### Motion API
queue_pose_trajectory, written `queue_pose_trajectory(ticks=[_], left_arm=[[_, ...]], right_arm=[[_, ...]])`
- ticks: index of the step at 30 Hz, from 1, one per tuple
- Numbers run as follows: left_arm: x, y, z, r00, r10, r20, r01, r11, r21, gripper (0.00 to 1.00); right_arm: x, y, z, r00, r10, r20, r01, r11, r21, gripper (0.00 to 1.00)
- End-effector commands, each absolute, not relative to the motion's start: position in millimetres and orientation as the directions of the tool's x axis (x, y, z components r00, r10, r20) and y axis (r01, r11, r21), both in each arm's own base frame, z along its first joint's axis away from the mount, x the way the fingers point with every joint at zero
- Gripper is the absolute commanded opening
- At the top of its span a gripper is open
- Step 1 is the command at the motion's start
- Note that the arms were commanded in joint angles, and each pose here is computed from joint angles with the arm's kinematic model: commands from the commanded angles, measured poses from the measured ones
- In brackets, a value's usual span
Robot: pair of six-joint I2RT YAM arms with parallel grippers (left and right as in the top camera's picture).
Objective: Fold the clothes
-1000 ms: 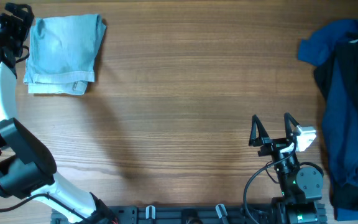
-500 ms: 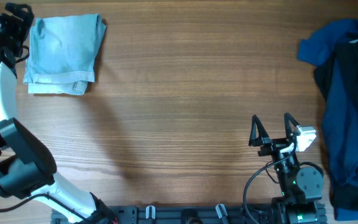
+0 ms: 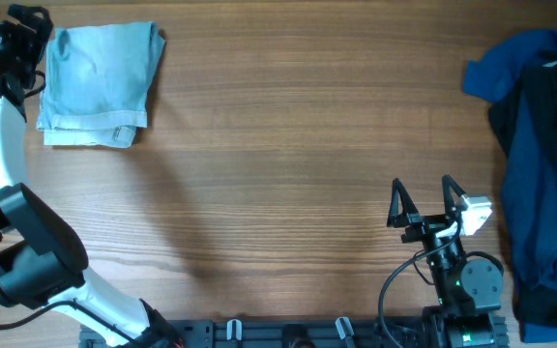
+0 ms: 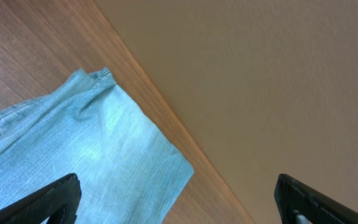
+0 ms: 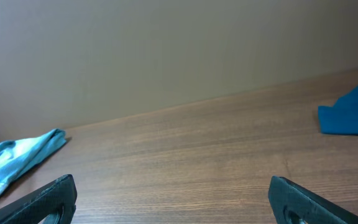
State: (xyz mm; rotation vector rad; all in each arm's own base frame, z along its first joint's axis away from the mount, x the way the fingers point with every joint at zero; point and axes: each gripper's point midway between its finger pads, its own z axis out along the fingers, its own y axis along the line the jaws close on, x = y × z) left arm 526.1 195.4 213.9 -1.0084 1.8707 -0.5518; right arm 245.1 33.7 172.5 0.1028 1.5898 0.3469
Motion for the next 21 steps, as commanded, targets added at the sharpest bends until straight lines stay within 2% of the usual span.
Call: queue_pose_trajectory(ticks=[1, 8, 14, 21], left_arm=[[524.9, 193.5, 208.9, -0.265, -0.828, -0.495, -0.421, 0.561, -0.713, 1.0], [505.2, 180.6, 224.0, -0.289, -0.836, -0.465, -0.448, 0.548, -0.707, 1.0], [464.9, 134.7, 278.2, -0.333, -0.823, -0.459, -0.427, 0.566, -0.705, 1.0], [428.7, 32.6, 377.6, -0.372, -0.721, -0.585, -0.162, 0.671, -0.724, 1.0]], right_arm=[[245.1, 28.9, 175.4, -0.033, 0.267, -0.963, -0.127, 0.955, 0.269, 1.0], [245.1, 28.9, 175.4, -0.033, 0.267, -0.963, -0.127, 0.955, 0.269, 1.0], [245.1, 28.9, 175.4, -0.033, 0.267, -0.963, -0.127, 0.955, 0.269, 1.0], [245.1, 29.0, 175.5, -0.033, 0.267, -0.963, -0.128, 0.955, 0.269, 1.0]])
